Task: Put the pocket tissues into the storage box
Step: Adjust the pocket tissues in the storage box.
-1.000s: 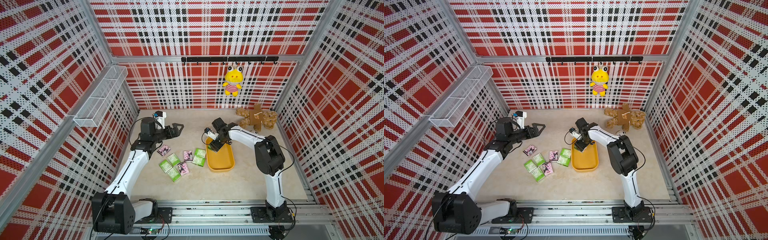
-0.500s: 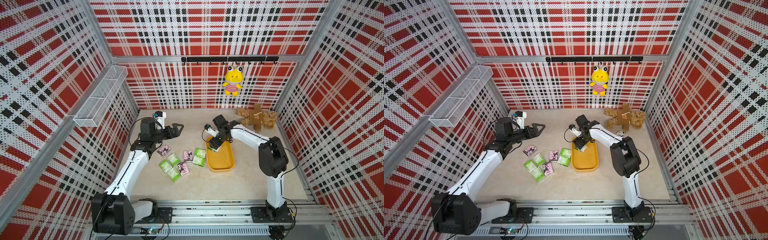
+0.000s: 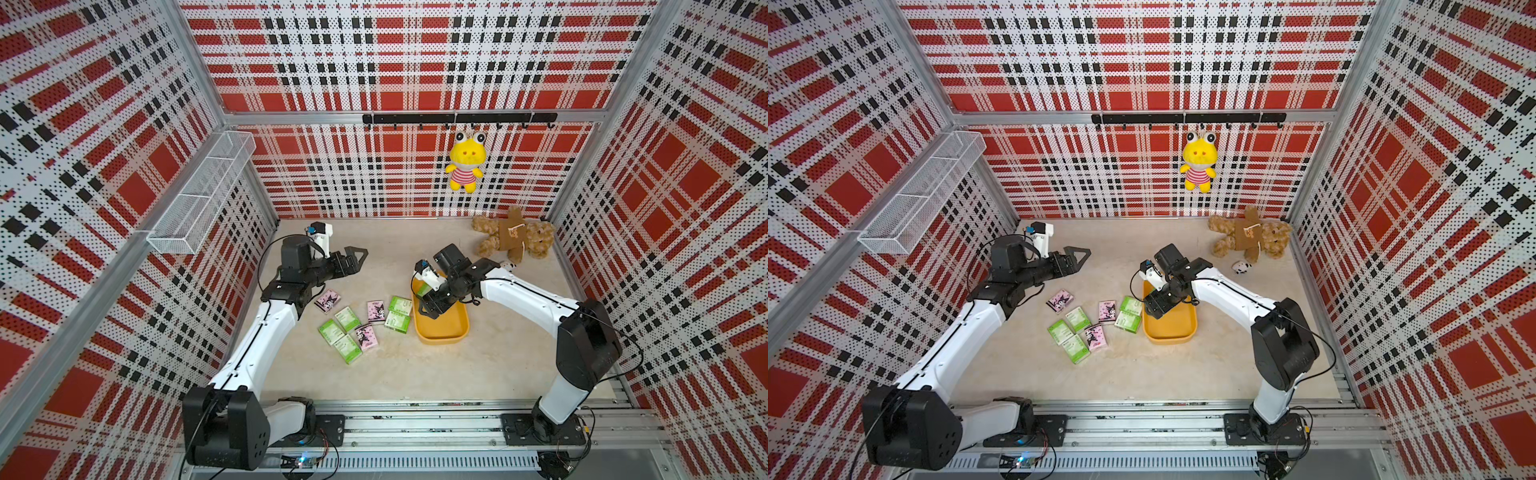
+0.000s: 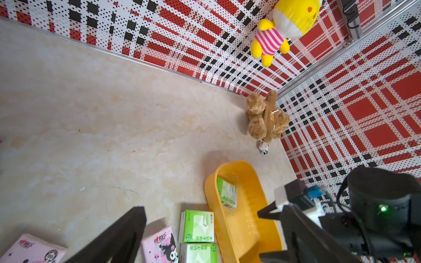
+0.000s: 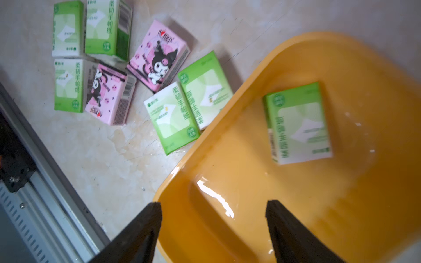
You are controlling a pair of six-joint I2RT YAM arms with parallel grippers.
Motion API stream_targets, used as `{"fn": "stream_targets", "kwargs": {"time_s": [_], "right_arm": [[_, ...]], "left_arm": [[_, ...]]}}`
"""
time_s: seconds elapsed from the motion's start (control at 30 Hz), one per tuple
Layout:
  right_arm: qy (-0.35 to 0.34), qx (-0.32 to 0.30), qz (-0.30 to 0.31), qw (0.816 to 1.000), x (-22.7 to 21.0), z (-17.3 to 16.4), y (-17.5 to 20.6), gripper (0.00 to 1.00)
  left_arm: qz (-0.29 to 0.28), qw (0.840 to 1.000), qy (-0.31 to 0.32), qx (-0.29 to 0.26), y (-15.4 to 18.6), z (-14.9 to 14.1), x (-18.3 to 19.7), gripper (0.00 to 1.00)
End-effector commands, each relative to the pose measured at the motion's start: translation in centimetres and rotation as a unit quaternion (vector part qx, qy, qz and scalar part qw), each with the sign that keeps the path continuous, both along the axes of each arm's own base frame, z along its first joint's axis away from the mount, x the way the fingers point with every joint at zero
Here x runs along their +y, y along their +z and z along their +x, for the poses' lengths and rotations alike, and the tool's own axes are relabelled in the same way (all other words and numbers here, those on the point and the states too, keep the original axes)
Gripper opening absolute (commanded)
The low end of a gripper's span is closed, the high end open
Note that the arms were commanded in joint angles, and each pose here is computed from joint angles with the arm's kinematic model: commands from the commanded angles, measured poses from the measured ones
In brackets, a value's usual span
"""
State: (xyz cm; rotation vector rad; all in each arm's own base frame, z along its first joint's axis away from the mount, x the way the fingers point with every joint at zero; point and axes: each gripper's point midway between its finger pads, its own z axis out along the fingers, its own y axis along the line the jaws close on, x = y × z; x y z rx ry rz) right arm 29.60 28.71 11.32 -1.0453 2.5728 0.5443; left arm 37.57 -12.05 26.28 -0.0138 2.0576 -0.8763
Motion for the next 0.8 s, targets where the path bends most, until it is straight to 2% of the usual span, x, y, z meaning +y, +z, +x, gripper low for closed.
{"fn": "stream_targets", "kwargs": {"time_s": [0.0, 0.27, 0.47, 0.77], "right_arm": [[-0.009, 0.030, 0.021, 0.999, 1.2, -0.2, -1.1, 0.80], [-0.009, 0.049, 0.007, 0.999, 1.0, 0.7, -3.5, 0.80], [-0.028, 0.048, 0.046, 0.997, 0.5, 1.7, -2.4, 0.80], [-0.054, 0.051, 0.037, 0.997, -1.0, 2.9, -3.4, 0.79]], "left_arm": [[-0.003, 1.000, -0.008, -0.017, 0.8, 0.1, -0.5, 1.00], [0.002, 1.000, -0.010, -0.018, 0.4, -0.5, -0.4, 1.00], [0.004, 1.000, -0.007, -0.014, 0.1, -0.5, -0.2, 1.00], [0.003, 1.000, -0.008, -0.013, 0.2, -0.3, -0.3, 1.00]]}}
